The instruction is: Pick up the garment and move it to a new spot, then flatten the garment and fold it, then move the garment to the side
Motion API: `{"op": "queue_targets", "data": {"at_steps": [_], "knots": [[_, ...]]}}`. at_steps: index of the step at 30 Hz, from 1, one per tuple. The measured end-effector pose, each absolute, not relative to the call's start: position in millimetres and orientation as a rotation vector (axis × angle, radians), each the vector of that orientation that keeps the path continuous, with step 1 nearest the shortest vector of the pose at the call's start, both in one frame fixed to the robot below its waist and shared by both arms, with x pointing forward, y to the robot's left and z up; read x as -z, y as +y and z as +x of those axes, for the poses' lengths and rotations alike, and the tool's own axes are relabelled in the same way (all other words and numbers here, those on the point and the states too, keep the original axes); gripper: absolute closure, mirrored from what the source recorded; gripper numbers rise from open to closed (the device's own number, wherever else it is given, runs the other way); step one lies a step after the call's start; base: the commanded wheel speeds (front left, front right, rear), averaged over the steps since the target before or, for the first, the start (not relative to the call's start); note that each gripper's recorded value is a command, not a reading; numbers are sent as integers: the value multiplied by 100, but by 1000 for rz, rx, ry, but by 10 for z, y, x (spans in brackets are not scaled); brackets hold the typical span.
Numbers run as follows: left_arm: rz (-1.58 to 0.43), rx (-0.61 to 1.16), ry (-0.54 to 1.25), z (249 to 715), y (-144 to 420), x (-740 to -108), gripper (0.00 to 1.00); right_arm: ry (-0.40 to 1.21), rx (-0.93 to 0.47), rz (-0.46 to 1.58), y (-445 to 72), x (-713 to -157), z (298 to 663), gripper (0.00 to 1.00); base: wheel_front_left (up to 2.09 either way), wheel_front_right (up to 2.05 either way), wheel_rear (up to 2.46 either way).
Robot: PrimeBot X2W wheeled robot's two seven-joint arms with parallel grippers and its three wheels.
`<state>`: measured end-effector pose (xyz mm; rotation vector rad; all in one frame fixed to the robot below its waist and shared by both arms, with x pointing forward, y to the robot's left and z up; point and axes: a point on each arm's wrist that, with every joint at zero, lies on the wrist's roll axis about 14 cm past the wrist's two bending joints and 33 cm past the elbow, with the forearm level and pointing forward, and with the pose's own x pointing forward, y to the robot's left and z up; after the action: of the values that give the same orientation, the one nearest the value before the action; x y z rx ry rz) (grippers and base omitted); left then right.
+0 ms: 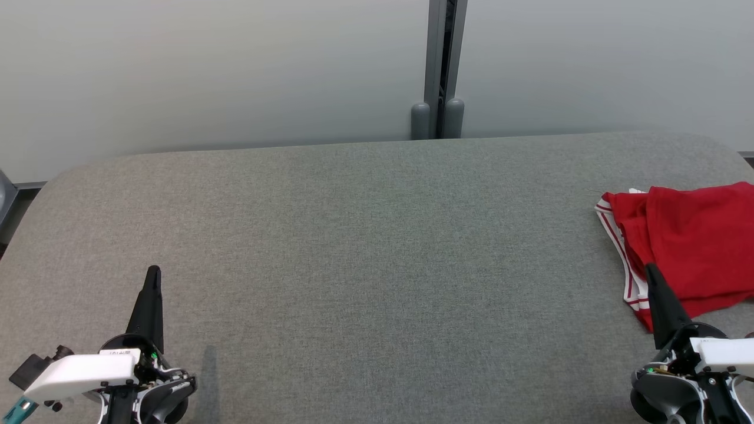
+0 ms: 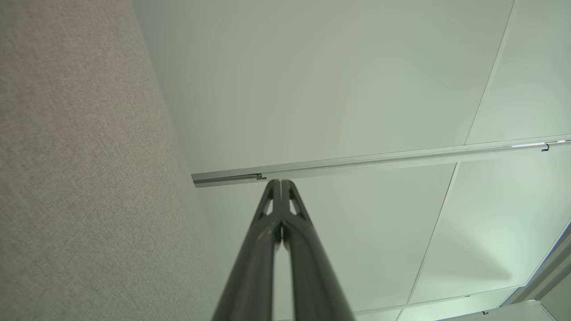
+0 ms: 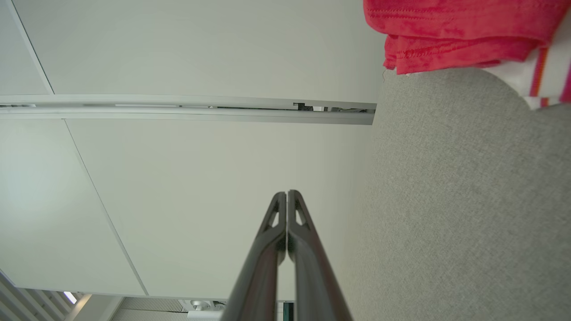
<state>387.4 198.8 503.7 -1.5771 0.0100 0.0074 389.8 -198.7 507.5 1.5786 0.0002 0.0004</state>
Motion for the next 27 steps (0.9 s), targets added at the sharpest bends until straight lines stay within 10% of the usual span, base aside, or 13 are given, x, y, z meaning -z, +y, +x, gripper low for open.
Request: {"op": "queue_targets", "data": {"at_steps": [27], "knots": [[-1577,-7,10,3874,1988,-5037,100,0,0,1579,-1988,-5075,3897,100,0,0,0]]}}
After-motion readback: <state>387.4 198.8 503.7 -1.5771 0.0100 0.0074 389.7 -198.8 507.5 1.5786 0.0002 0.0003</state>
